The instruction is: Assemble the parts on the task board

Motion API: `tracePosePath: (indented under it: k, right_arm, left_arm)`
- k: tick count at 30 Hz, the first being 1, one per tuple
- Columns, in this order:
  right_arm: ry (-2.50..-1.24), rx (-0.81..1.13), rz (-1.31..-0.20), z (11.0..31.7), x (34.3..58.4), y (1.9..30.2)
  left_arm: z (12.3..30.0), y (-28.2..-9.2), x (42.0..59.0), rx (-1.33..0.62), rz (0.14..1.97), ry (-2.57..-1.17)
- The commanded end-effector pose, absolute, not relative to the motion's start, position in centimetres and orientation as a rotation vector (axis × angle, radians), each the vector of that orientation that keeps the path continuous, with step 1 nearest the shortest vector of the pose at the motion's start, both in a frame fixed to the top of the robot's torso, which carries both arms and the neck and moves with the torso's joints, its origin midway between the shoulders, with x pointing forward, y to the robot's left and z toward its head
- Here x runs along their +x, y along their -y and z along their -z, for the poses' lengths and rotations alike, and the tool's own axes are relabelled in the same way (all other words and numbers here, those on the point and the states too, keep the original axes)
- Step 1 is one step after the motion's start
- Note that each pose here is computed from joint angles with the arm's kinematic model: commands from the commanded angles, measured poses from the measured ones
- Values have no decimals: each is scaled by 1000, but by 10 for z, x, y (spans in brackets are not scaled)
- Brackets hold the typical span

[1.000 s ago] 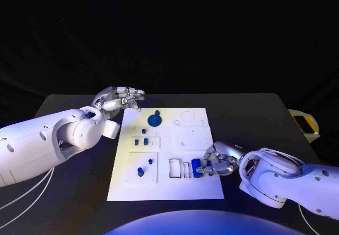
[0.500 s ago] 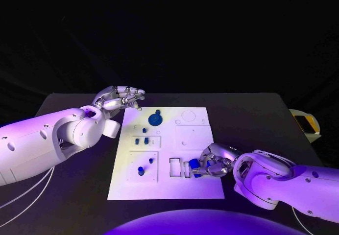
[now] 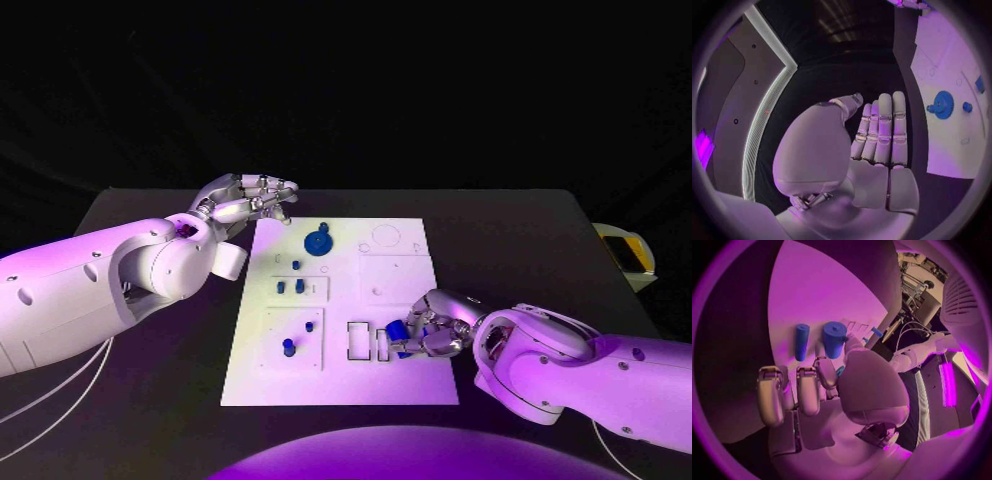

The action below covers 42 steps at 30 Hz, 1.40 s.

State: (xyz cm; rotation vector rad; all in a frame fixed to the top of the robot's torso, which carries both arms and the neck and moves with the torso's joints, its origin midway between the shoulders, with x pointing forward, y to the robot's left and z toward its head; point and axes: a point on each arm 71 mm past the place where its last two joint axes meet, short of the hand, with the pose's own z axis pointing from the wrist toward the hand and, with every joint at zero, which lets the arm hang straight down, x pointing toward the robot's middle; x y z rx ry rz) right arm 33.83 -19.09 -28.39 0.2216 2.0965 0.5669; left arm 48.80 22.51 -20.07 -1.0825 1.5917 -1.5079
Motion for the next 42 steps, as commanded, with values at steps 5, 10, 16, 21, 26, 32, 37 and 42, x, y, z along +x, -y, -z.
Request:
tracePosePath:
  k: [5,10,16,21,26,32,37,42]
  right_arm:
    - [-2104,244,-546,287,338,193]
    - [-2104,329,-571,286,337,195]
    - [-2068,408,-625,281,338,196]
    - [-2034,468,-681,277,339,194]
    - [-1979,512,-725,271,341,192]
    - [-1960,542,-775,265,342,187]
    - [-2003,529,-803,266,342,178]
    - [-2079,490,-820,271,341,166]
  left_arm:
    - [200,-222,487,-1076,1529,-1597]
    - [200,-222,488,-1076,1529,-1597]
    - [200,-222,488,-1075,1529,-1595]
    - [200,-221,488,-1074,1530,-1594]
    - [200,-221,488,-1074,1529,-1591]
    - [200,-221,488,-1073,1530,-1591]
    - [200,-220,488,-1073,1531,-1591]
    - [199,-220,488,-1072,1533,-1591]
